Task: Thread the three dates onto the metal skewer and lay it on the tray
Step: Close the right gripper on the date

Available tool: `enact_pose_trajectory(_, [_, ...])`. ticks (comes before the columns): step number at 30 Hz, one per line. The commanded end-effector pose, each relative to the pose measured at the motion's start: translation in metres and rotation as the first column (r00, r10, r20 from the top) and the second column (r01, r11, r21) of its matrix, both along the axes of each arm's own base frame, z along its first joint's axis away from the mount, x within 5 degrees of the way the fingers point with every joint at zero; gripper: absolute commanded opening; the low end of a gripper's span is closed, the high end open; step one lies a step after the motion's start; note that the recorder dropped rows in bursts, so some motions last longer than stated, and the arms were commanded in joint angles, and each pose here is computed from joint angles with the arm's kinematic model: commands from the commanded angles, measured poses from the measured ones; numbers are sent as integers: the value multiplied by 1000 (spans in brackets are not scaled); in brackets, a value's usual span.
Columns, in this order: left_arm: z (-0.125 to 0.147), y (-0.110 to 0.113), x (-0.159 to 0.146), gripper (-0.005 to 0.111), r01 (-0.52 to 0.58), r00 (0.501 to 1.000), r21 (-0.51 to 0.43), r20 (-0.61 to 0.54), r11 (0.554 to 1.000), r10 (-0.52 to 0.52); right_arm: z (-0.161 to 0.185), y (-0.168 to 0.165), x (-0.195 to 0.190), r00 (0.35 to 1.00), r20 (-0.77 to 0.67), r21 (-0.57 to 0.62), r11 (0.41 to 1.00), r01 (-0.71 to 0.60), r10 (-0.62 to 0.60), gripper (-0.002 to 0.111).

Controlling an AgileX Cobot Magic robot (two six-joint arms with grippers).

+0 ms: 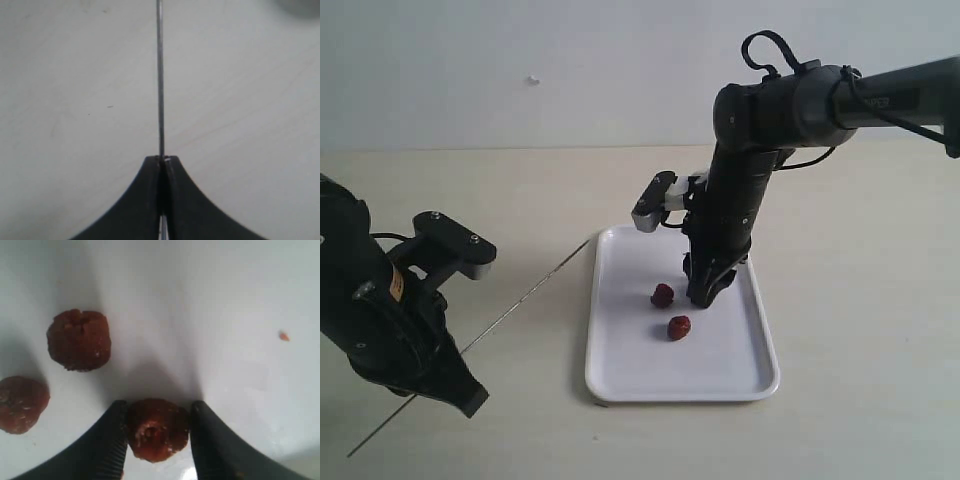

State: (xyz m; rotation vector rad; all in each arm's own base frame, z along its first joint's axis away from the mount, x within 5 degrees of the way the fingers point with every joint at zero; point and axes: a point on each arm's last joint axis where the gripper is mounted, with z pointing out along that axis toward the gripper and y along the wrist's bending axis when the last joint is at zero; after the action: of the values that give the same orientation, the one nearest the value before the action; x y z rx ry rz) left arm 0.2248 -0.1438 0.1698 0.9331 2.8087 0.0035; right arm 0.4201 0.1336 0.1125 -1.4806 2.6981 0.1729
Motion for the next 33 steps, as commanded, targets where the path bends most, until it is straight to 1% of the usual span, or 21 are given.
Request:
enact_pose_trajectory(1, [2,0,0,0,-15,1000,-15,9,1000,15,-4,1,0,1000,-7,-1,1000,-3,2,38])
enact_pose_trajectory(8, [2,0,0,0,-15,1000,-15,9,1000,15,-4,1,0,1000,-7,-1,1000,-4,4,37])
enact_pose_trajectory(15, [2,0,0,0,-15,1000,-18,13,1000,15,-4,1,0,1000,-7,-1,1000,-4,4,30])
enact_pose_trajectory(23, [2,-2,3,0,-12,999,-36,37,999,14,-1,1,-1,1000,-19,-3,1000,-5,5,29])
enact_pose_trajectory(26, [2,-3,5,0,-3,998,-51,60,999,6,10,-1,-3,999,-27,-20,1000,-20,19,29])
enact_pose_trajectory(28, [1,-5,7,0,36,996,-53,79,998,-32,18,-1,-2,999,-36,-24,999,-21,20,29])
enact_pose_trajectory(31, [-2,-4,7,0,96,991,-41,92,995,-92,31,1,1,999,-50,-22,1000,15,-16,29])
enact_pose_trajectory(33, [-5,-2,6,0,107,990,-33,98,994,-103,39,2,3,998,-56,-22,999,35,-36,29])
